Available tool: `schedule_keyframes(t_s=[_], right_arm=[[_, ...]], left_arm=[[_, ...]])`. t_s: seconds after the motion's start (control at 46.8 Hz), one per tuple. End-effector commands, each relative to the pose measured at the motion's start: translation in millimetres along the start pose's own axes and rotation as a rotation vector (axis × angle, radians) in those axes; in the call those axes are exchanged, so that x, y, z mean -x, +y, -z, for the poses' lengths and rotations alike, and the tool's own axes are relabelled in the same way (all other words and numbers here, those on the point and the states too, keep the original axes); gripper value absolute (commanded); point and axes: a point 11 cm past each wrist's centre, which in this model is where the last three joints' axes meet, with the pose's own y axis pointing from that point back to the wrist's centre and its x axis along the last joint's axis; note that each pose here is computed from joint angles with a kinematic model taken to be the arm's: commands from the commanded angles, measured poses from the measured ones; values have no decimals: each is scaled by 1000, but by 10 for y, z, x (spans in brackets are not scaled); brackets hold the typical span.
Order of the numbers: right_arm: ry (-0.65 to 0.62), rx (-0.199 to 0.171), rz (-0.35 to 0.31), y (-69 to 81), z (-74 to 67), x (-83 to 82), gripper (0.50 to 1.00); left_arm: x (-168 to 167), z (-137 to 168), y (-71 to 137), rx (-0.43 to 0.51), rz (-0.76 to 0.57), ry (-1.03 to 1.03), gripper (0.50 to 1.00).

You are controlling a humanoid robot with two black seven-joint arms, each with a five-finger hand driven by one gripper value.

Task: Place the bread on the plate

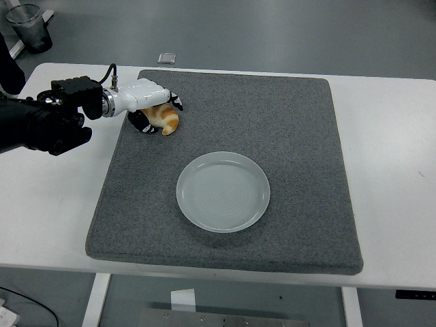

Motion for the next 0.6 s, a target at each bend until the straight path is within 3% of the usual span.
schedule_keyframes(t_s=[0.0,0.064,0.15,0.214,0.235,0.577], right_arm=[[-1,0,0,0,0,1,932],[-1,-1,0,0,2,1,932],[1,0,1,0,0,2,932],[-1,0,0,0,0,1,932],[-1,0,0,0,0,1,932],[-1,0,0,0,0,1,932]], left_arm=[[-11,6,-17,-7,-4,-6,677],[-4,1,-32,-10,-5,-7,668],[-25,3,-46,-13,-11,-14,609],[-10,1,-48,-14,-9,-13,510],[-13,5,-47,-15,-10,-13,500],[-81,30,-90,-40,-29,-15,500]])
